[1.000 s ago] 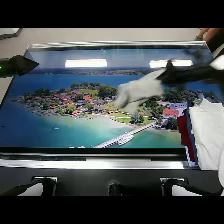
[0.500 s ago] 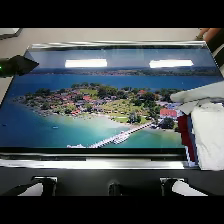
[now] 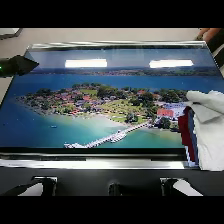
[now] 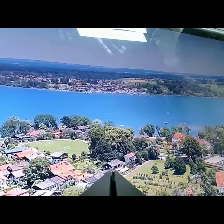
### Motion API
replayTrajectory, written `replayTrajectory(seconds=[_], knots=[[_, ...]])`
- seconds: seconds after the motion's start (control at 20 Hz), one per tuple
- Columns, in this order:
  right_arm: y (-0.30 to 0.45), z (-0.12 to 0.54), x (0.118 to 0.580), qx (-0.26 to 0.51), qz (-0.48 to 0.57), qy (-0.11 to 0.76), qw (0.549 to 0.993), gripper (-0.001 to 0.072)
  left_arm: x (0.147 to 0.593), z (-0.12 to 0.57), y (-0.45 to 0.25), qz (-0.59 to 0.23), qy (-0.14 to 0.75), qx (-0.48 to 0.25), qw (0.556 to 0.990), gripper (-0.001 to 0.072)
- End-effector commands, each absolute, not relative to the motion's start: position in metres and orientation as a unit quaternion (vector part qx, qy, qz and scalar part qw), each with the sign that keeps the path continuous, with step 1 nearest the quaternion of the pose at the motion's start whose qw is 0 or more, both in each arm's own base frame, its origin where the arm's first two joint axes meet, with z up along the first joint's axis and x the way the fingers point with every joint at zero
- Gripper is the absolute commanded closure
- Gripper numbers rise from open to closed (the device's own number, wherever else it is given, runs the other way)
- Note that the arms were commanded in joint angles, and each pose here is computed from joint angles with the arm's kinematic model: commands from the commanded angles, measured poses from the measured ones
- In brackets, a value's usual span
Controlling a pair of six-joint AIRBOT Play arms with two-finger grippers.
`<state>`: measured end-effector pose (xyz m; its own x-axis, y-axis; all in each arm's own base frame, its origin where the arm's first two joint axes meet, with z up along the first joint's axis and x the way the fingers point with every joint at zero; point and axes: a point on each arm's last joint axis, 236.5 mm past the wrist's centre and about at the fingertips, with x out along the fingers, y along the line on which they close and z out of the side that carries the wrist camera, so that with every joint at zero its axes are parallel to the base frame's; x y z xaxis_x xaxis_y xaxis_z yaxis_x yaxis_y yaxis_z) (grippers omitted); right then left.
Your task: Fold the shirts.
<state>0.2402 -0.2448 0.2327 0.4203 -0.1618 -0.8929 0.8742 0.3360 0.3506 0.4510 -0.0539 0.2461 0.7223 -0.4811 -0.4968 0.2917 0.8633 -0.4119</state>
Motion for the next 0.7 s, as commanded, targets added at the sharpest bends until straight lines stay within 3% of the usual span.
replayTrajectory(seconds=[0.0, 0.3, 0.45, 0.5, 0.55, 0.6, 0.65], knots=[[-0.243, 0.208, 0.199, 0.441, -0.41, 0.433, 0.671, 0.0655, 0.451, 0.246, -0.054, -0.211, 0.307, -0.154, 0.915, 0.0673], [-0.178, 0.065, 0.077, 0.402, -0.454, 0.624, 0.493, 0.0654, 0.451, 0.246, -0.054, -0.211, 0.307, -0.154, 0.915, 0.0672], [-0.166, 0.026, 0.065, 0.396, -0.441, 0.651, 0.473, 0.0651, 0.45, 0.245, -0.055, -0.213, 0.31, -0.154, 0.914, 0.0673], [-0.173, 0.024, 0.068, 0.39, -0.446, 0.644, 0.484, 0.0509, 0.449, 0.244, -0.056, -0.215, 0.312, -0.153, 0.913, 0.0673], [-0.187, 0.026, 0.074, 0.377, -0.455, 0.627, 0.508, 0.0271, 0.448, 0.244, -0.056, -0.215, 0.314, -0.154, 0.912, 0.0673], [-0.203, 0.036, 0.084, 0.357, -0.455, 0.61, 0.542, 0.0124, 0.448, 0.244, -0.056, -0.216, 0.314, -0.153, 0.912, 0.0673], [-0.223, 0.053, 0.097, 0.332, -0.457, 0.585, 0.582, 0.0119, 0.448, 0.244, -0.056, -0.215, 0.313, -0.153, 0.912, 0.0673]])
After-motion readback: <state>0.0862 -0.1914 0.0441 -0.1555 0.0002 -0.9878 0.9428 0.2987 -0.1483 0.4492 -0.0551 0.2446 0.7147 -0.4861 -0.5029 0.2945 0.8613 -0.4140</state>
